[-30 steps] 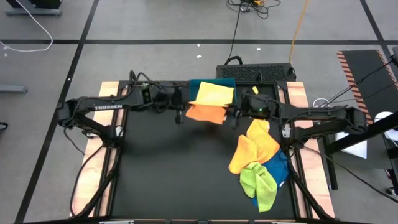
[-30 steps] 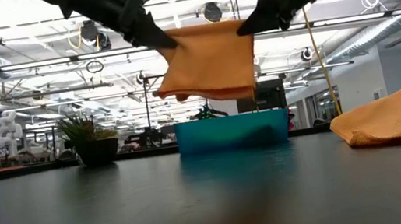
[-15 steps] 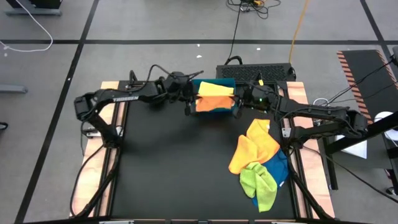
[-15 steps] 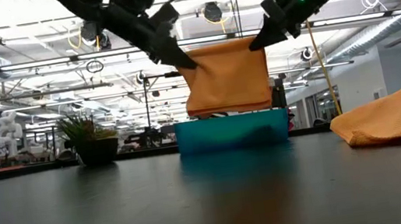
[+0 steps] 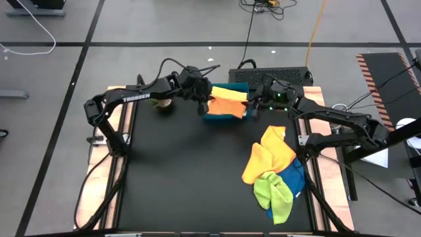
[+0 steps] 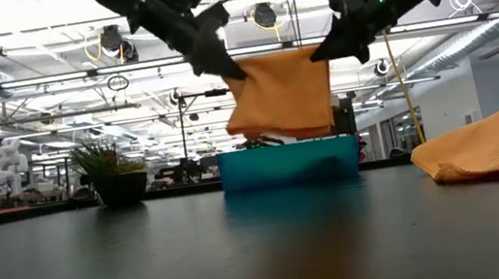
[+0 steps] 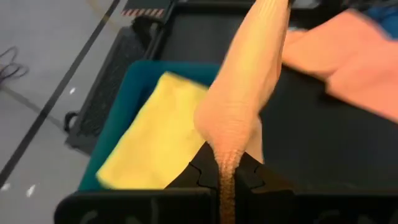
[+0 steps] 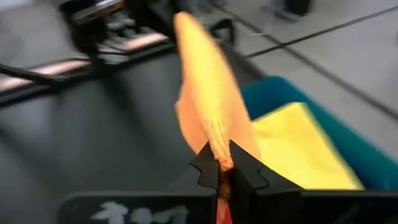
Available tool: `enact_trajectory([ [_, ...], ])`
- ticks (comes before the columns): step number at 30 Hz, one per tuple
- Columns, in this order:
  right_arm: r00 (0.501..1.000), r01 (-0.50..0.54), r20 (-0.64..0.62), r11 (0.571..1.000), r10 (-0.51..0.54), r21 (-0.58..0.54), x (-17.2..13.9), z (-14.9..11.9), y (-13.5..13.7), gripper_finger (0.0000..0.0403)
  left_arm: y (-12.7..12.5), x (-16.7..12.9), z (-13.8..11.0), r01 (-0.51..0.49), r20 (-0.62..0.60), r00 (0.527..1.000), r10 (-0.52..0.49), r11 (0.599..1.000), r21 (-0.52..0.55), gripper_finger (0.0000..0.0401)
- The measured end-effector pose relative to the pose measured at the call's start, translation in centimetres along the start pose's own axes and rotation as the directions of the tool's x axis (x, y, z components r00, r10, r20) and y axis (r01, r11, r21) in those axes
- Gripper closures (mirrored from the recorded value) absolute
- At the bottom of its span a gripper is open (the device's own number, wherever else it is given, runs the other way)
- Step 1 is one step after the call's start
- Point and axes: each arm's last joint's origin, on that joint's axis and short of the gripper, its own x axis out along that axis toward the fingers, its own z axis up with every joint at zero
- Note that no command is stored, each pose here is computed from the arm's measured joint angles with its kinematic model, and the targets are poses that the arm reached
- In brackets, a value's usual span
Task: Fold microfiber towels
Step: Stack the left orange microfiber cloth on top of the yellow microfiber cloth into the blue bin
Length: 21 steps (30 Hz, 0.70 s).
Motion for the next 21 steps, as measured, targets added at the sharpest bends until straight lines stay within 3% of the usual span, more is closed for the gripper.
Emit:
enact_trajectory([
  [5, 0.998, -0.068, 0.002, 0.997, 0.068, 0.034, -0.1, 0.1, 0.1, 0.0401, -0.7, -0.6, 0.5, 0.026, 0.016, 1.000, -0.026, 1.000, 0.008, 0.0397],
  [11, 1.000, 0.011, -0.025, 0.994, -0.008, 0.106, 0.3, -0.4, -2.2, 0.0401, 0.8, 0.8, -1.2, 0.031, -0.056, 0.998, -0.033, 0.998, -0.052, 0.0397],
  [21, 0.986, 0.132, -0.123, 0.975, -0.110, 0.180, 4.2, -3.4, -6.8, 0.0401, 4.8, 5.4, -5.3, 0.007, -0.153, 0.988, -0.032, 0.987, -0.161, 0.0397],
])
